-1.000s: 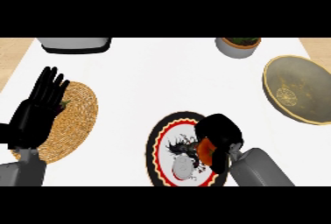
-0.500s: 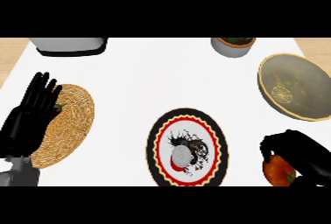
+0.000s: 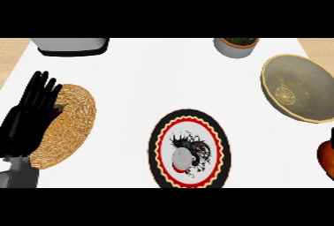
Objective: Pick the tomato from the plate and place it in the bowl
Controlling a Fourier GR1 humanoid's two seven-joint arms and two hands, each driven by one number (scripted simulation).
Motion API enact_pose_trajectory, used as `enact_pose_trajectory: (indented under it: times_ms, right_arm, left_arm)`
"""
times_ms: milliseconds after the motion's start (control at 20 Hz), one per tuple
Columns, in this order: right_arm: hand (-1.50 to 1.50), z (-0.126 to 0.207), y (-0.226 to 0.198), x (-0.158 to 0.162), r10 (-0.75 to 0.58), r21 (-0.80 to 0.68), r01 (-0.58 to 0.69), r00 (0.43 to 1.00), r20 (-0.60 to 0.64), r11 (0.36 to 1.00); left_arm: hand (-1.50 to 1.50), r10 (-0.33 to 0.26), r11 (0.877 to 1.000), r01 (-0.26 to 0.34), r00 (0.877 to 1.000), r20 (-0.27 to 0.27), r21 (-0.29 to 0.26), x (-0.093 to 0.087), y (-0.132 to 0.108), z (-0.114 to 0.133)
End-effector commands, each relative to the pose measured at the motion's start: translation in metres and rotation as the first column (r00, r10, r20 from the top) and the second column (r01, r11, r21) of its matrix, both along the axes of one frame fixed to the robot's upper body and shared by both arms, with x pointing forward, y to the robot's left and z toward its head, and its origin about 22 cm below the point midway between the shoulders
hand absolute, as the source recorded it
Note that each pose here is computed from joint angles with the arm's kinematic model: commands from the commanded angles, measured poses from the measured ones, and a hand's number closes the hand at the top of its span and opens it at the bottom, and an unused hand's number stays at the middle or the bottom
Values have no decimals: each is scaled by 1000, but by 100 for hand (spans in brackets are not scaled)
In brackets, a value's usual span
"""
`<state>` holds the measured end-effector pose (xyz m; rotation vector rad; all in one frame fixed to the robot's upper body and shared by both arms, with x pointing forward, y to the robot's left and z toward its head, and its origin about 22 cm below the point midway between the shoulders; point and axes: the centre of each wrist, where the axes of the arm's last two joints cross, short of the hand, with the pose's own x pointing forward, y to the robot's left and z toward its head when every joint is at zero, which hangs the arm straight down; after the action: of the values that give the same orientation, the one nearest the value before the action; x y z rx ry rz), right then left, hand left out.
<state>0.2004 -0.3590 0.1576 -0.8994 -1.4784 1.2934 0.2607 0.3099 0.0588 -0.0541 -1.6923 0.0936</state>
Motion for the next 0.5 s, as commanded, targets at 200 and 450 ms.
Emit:
enact_pose_trajectory:
  times_ms: [200,450]
  right_arm:
    - [150,66,-37,13,-194,115,183,977,93,976]
    - [150,64,-65,44,-264,194,236,956,128,952]
  left_arm:
    - [0,-21,1000,21,1000,-7,2,-2,-3,-6]
    - [0,-53,999,53,999,-3,5,14,-18,7]
